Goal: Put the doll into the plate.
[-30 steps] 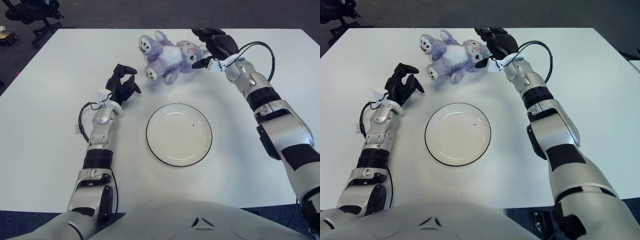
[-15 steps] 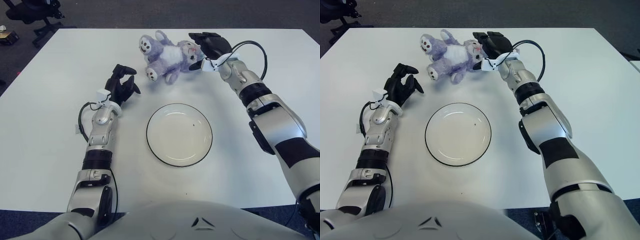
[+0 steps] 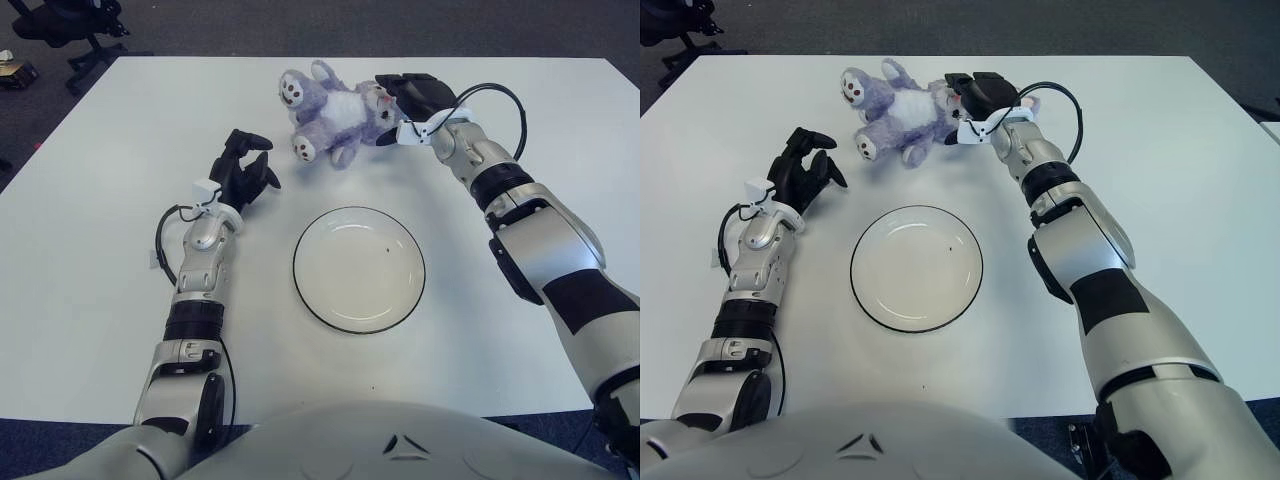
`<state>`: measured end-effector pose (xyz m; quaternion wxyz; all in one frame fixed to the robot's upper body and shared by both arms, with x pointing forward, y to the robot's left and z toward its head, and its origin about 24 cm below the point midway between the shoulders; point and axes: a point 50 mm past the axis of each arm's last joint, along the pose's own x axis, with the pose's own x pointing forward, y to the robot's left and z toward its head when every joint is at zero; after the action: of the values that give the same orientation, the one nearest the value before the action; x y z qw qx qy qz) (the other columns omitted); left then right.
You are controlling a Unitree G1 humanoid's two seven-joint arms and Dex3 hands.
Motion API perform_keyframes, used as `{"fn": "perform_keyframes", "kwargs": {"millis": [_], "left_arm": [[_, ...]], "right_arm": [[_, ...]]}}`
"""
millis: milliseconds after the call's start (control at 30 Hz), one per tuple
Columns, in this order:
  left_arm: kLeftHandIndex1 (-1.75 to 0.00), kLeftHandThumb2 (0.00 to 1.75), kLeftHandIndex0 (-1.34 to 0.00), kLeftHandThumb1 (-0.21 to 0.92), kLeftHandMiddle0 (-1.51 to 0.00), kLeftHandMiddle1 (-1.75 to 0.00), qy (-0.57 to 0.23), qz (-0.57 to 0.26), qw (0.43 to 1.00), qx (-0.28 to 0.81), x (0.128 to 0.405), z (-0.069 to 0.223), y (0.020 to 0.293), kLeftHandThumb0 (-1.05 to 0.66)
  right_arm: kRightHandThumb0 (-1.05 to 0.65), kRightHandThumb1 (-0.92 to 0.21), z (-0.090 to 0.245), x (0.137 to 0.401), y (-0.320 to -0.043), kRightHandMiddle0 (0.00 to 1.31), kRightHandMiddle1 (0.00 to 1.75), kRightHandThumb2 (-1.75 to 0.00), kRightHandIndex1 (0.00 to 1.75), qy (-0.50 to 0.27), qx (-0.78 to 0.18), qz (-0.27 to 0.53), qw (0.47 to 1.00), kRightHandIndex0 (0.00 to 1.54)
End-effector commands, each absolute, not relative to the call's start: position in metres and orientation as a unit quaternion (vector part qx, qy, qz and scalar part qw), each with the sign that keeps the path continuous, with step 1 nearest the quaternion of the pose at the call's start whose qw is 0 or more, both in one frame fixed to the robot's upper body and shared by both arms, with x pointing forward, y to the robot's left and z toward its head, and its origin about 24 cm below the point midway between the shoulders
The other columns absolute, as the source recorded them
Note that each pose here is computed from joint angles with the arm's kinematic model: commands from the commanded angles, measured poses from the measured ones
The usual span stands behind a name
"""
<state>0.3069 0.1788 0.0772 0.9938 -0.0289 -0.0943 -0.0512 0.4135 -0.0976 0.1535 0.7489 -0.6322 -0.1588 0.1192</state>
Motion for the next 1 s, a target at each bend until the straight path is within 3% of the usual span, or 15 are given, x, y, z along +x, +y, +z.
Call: {"fn": "perform_keyframes", "kwargs": {"millis": [0,967], "left_arm": [[-1.70,0.47,-0.25,0.92,-0.85,-1.75,-0.098,-0.053,0.993,-0.026,0.3045,0.0776,0.1797,-0.35],[-1.70,0.46,-0.25,0.92,-0.86,-1.75,-0.100,-0.054,0.993,-0.025,0.2997,0.0777,0.1788,-0.35]], "right_arm": [[-0.76,-0.92,0.1616,0.4162,-0.0947,0.22,0.01,-0.01,0.00,-0.160,-0.639,0.112,0.744,0.25],[-0.76,-0.92,0.1633,0.4191,-0.0935,0.27,0.03,-0.04,0.00,-0.147,-0.665,0.078,0.728,0.26]]}}
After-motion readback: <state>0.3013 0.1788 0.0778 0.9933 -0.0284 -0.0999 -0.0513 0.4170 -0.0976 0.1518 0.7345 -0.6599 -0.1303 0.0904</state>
